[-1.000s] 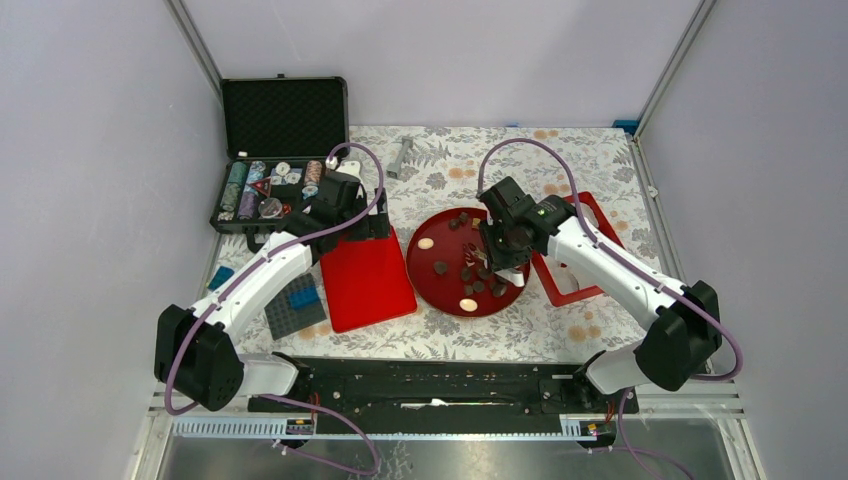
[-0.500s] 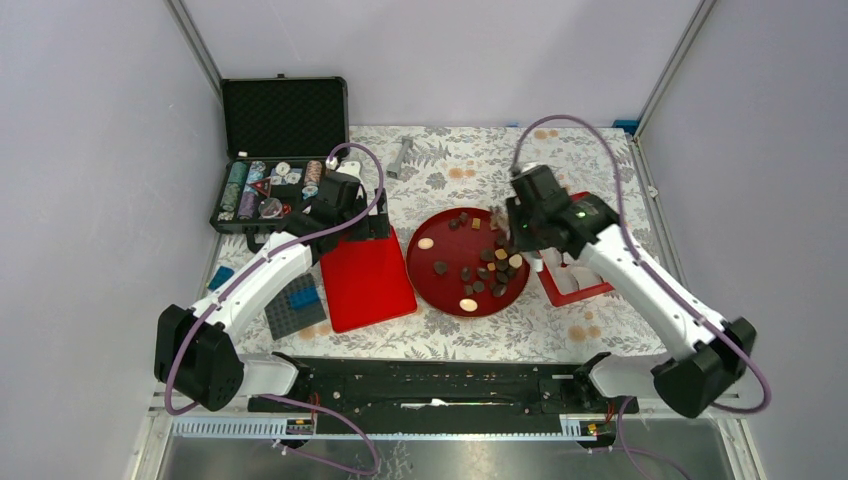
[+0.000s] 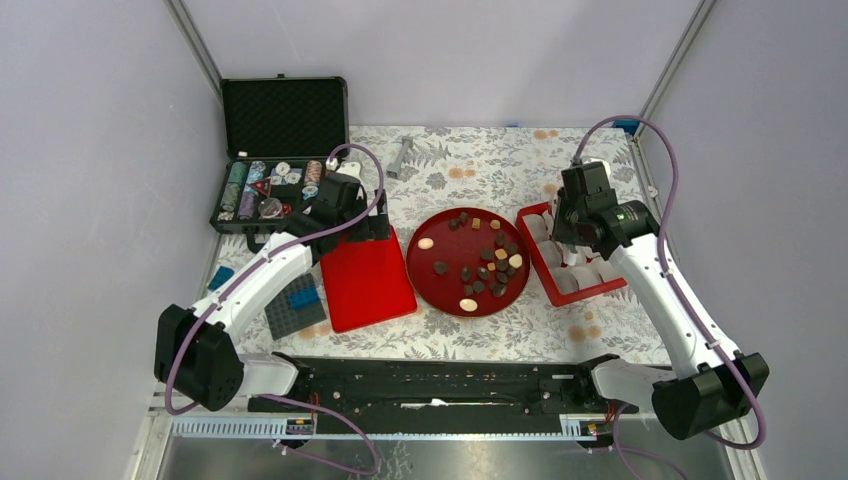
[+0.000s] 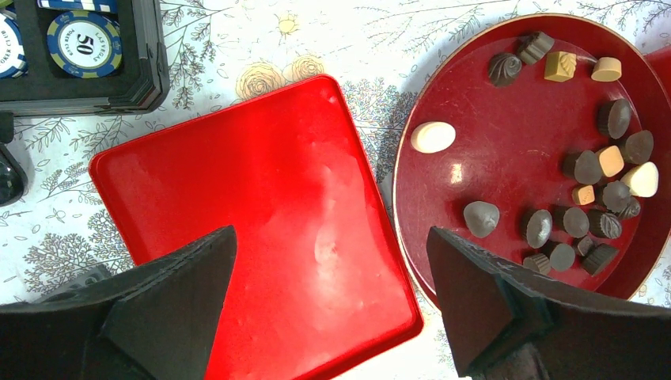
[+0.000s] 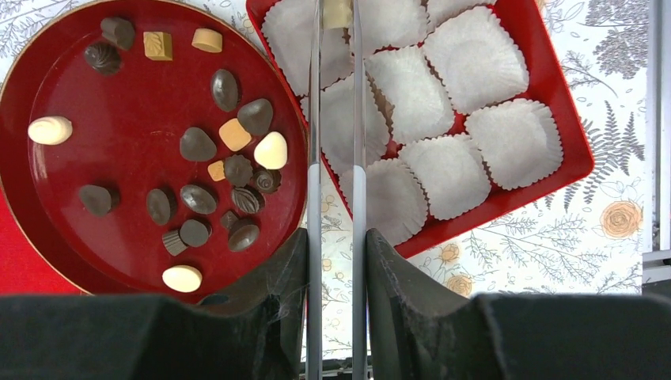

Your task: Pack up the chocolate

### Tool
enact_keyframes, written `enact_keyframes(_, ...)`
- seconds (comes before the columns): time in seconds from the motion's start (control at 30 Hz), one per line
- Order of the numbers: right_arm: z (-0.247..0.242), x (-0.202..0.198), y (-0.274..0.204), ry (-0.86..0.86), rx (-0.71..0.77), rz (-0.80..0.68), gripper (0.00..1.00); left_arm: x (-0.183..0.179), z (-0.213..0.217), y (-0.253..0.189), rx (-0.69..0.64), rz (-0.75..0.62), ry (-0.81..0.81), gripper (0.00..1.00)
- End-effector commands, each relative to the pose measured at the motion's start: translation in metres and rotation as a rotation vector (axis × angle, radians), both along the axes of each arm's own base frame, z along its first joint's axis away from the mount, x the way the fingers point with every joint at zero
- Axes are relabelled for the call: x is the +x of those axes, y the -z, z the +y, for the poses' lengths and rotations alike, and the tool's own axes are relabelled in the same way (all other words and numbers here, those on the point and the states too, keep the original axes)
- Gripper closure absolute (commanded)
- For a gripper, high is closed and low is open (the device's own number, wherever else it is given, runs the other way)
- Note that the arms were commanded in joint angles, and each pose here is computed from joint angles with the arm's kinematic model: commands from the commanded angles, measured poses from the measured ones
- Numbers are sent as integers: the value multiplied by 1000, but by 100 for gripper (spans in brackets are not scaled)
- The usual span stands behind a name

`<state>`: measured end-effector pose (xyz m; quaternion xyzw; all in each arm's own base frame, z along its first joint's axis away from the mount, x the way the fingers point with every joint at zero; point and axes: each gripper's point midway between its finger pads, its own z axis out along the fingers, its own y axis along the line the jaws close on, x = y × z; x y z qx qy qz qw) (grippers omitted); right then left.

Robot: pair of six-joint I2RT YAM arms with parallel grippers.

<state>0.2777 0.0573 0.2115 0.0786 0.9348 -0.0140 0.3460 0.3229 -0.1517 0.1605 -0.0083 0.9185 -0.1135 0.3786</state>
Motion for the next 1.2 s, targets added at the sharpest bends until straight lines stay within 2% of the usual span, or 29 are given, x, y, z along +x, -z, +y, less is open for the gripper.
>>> enact_keyframes(0.0, 9, 16, 2, -20, 31, -42, 88, 11, -3, -12, -22, -56, -2, 1)
enact_keyframes(0.33, 21, 26, 29, -72, 40, 14, 83, 12, -4, -11, -26, -50, -12, 1)
enact_keyframes(0.53, 18, 30, 33, -71, 14, 18, 69, 13, -4, -12, -22, -49, -8, 1)
enact_keyframes(0.7, 17, 31, 34, -75, 8, 22, 65, 13, -4, -14, -20, -51, -9, 1)
enact_keyframes(0.8, 18, 30, 33, -73, 14, 19, 58, 12, -3, -16, -22, -54, -9, 1)
enact_keyframes(1.03, 16, 25, 27, -65, 20, 6, 58, 9, -2, -20, -20, -59, 1, 1)
enact_keyframes(1.17, 16, 21, 14, -67, 34, -23, 72, 8, -3, -20, -26, -58, 3, 1)
